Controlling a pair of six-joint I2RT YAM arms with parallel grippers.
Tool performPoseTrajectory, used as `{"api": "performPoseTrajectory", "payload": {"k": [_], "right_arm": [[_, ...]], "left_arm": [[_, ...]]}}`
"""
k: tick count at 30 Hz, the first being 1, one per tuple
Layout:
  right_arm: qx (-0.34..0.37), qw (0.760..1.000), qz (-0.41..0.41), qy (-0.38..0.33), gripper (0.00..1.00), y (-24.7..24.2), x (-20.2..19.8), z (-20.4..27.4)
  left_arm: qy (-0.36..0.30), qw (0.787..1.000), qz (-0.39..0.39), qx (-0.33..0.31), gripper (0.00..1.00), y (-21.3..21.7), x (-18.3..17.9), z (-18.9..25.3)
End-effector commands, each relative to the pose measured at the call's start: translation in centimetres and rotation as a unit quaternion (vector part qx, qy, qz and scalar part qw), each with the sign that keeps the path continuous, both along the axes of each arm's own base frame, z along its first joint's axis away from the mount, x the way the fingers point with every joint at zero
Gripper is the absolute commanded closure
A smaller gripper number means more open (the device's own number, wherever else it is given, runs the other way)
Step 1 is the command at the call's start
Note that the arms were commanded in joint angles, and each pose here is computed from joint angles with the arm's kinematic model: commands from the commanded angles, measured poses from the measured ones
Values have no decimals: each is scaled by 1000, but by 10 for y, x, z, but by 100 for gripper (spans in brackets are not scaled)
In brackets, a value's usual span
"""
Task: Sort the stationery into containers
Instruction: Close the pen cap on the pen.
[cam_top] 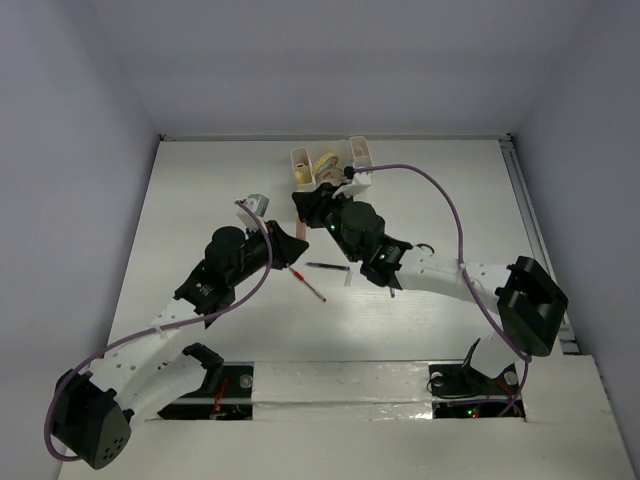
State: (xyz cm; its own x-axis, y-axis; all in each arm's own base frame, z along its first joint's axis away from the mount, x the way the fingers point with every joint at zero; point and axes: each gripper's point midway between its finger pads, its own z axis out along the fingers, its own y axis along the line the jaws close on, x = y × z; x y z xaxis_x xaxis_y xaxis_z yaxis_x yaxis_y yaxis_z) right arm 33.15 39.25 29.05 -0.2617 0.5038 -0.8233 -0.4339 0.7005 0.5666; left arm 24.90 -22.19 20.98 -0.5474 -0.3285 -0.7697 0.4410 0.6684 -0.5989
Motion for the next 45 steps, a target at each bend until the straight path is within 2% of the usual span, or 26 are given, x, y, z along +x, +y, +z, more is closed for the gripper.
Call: {"api": "performPoseTrajectory", "payload": {"k": [1, 7, 15, 22, 28, 31, 35, 45], "right_arm": [[0, 999, 28, -17, 85, 9, -15, 4], [-1, 999, 25, -19, 85, 6, -16, 8], [-12, 1000, 27, -2, 85, 9, -15, -13], [-6, 1000, 25, -17, 85, 4, -17, 1], [34, 997, 74, 15, 87, 14, -37, -12], [45, 994, 93, 24, 92, 17, -48, -16], [43, 990, 126, 38, 99, 22, -63, -24], [15, 981, 174, 84, 100, 8, -100, -55]], "left_arm": [[-73, 996, 12, -47, 100, -3, 13, 56], [-80, 995, 29, -46, 100, 4, 14, 62], [-90, 994, 24, -50, 100, 3, 13, 70], [-89, 994, 36, -47, 100, 7, 14, 69], [-107, 991, 54, -63, 100, 10, 21, 86], [-118, 989, 67, -66, 100, 12, 26, 96], [-138, 984, 88, -66, 100, 18, 32, 113], [-164, 977, 130, -48, 100, 31, 45, 129]]}}
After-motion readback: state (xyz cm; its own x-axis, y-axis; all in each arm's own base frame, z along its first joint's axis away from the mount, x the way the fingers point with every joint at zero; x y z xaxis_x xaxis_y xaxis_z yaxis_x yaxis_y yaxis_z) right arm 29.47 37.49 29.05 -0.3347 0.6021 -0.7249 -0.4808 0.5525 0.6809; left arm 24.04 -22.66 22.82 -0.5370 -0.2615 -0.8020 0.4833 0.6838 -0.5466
